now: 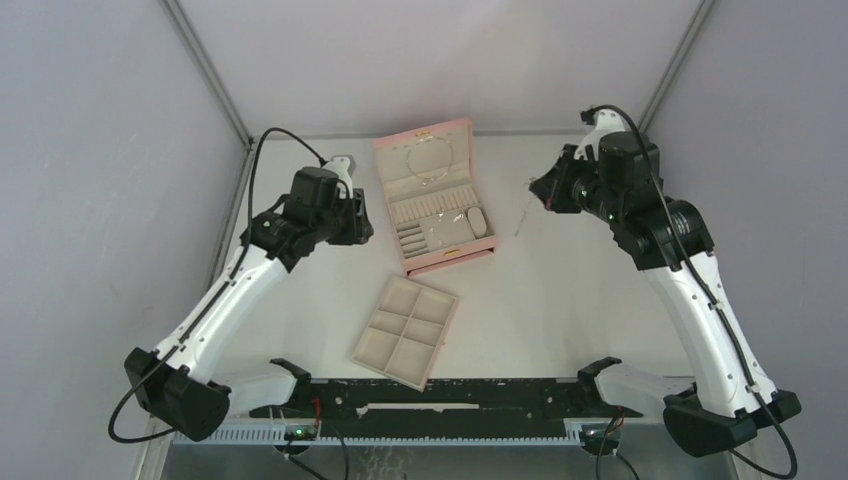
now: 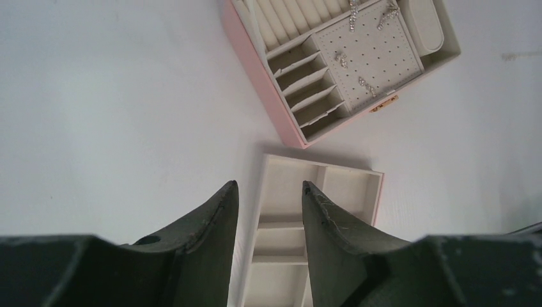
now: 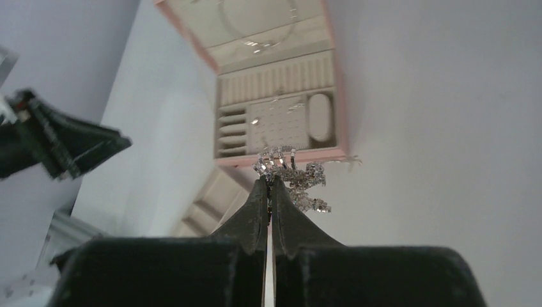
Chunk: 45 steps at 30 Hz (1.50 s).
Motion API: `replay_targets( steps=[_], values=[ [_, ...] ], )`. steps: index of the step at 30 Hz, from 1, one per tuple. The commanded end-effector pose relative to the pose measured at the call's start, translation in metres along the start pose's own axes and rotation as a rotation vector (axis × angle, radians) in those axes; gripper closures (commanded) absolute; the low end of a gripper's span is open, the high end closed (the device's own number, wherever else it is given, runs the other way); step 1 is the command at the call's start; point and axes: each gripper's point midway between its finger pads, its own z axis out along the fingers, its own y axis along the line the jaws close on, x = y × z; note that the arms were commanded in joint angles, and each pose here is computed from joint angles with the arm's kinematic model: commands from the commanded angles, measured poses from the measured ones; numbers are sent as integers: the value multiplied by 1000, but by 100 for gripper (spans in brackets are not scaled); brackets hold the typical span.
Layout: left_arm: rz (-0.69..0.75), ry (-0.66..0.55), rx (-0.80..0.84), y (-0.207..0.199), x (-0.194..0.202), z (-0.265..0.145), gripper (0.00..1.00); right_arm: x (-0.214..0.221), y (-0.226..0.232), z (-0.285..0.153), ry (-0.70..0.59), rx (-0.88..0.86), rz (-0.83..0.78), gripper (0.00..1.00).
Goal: Organize the mixed jewelry
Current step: Pick up the jewelry from the center of the board.
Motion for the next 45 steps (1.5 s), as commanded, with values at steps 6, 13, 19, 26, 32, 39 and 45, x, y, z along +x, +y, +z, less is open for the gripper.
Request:
replay_targets(
  steps=[6,13,19,26,32,39,45],
  values=[
    [-56,-54,21,16,-2,-15,53,4,109,-27,28,-439,-244,100],
    [-73,-61,-11,25,0,-17,53,42,150,-24,121,-577,-326,100],
    [-80,-64,-29,32,2,-18,53,73,169,-10,198,-641,-323,100],
    [-89,-53,-23,31,6,-17,53,106,180,11,272,-661,-327,100],
    [-91,-53,-18,30,7,-17,53,120,176,20,308,-642,-327,100],
    [-94,-68,-11,29,5,-19,54,128,170,24,334,-621,-338,100],
    [-94,-56,-4,28,7,-16,54,146,170,32,388,-624,-338,100]
  ],
)
